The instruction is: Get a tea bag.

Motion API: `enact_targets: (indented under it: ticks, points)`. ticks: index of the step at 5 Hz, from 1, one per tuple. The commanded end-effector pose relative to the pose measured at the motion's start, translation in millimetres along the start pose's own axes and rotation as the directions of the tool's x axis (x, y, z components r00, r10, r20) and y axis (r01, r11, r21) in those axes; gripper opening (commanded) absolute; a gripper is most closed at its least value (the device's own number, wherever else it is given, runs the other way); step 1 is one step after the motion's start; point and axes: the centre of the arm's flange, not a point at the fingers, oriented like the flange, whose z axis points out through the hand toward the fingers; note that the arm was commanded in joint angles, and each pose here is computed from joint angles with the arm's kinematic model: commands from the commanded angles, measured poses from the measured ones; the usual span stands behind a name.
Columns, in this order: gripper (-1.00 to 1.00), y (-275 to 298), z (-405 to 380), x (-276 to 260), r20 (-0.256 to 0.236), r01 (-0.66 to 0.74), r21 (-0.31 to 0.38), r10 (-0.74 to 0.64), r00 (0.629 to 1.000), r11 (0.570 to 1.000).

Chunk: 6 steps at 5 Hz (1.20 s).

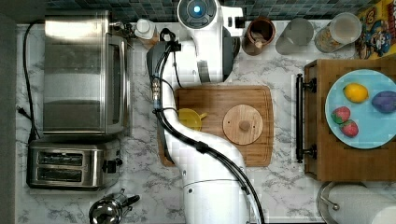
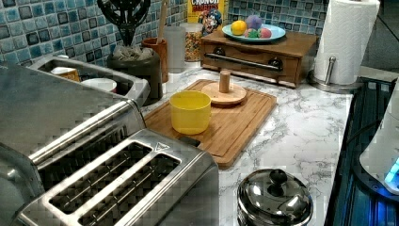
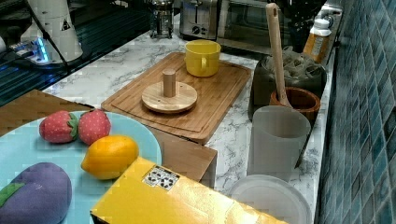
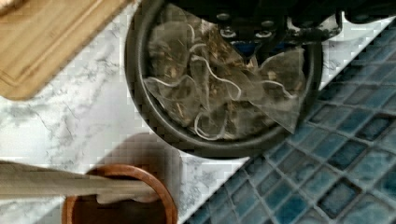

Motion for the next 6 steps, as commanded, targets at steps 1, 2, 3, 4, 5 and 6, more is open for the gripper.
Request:
enact_targets:
  ticks: [1, 2, 3, 4, 5, 6]
  points:
    - [-1.00, 1, -126, 17, -0.115, -0.016, 0.114, 0.029, 0.993, 0.993]
    - [-1.00, 16, -167, 15, -0.149, -0.009, 0.195, 0.039, 0.988, 0.981]
    - [-1.00, 24, -191, 11, -0.159, 0.007, 0.210, 0.027, 0.987, 0.978]
    - [-1.00, 26, -184, 6, -0.088, 0.044, 0.141, -0.032, 0.996, 0.989]
    - [-1.00, 38, -162, -10, 0.015, 0.067, 0.068, -0.068, 0.998, 0.995]
    - [-1.00, 55, -135, -31, 0.115, 0.103, 0.017, -0.105, 0.988, 0.994]
